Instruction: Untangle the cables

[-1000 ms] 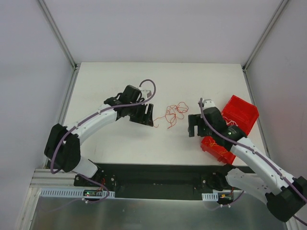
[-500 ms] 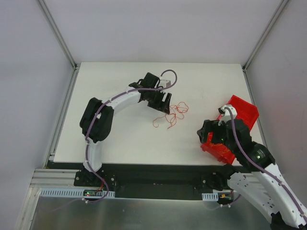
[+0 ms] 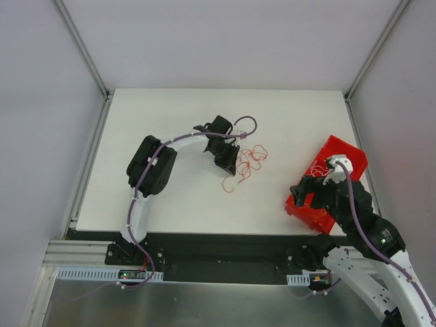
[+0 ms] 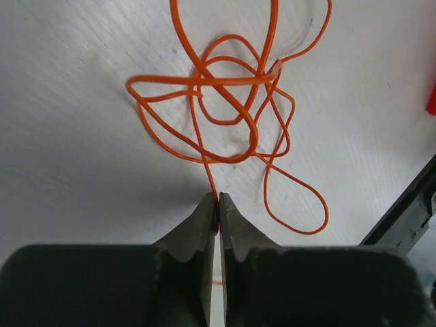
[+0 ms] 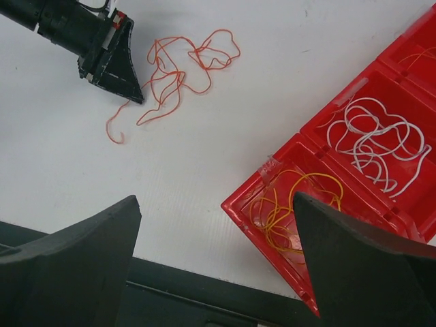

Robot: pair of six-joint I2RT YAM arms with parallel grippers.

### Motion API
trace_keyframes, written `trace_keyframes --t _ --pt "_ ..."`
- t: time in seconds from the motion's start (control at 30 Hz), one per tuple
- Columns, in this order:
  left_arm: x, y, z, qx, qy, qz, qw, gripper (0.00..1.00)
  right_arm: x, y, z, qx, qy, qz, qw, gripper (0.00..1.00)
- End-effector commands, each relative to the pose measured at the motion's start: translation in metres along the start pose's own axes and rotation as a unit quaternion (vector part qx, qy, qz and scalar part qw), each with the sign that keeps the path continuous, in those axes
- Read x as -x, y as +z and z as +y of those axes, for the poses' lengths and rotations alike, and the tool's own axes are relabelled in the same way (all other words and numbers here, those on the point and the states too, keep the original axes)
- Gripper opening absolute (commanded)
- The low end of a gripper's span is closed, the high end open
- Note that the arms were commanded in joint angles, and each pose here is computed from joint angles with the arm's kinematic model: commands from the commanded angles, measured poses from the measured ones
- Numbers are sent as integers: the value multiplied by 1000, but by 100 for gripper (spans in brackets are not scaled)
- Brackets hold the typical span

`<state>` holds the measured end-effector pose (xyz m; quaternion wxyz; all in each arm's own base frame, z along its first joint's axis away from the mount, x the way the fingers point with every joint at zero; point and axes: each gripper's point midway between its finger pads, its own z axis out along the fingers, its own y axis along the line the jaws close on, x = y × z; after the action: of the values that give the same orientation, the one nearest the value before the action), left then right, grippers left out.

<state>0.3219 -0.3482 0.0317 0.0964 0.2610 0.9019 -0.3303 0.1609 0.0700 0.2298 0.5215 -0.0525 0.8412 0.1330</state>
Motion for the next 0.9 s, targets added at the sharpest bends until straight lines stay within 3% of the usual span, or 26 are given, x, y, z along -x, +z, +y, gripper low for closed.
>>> trace_keyframes --t 0.0,0.17,0.37,0.53,0.63,0.87 --pt "-5 -19 -28 -5 10 -9 1000 0 -15 25 13 15 -20 60 998 96" --pt "-10 -73 -75 -14 18 -58 998 0 -42 64 39 30 8 163 986 96" --pt "-36 -136 -137 -104 8 -84 991 0 -30 109 76 74 109 129 983 96" --pt "-52 -170 -168 -154 13 -98 983 0 -22 130 129 180 180 134 958 97" --pt "-54 -186 -184 -174 26 -107 978 0 -7 137 157 251 219 106 937 99" --pt "-52 -201 -200 -179 39 -129 975 0 -27 144 176 269 229 124 927 84"
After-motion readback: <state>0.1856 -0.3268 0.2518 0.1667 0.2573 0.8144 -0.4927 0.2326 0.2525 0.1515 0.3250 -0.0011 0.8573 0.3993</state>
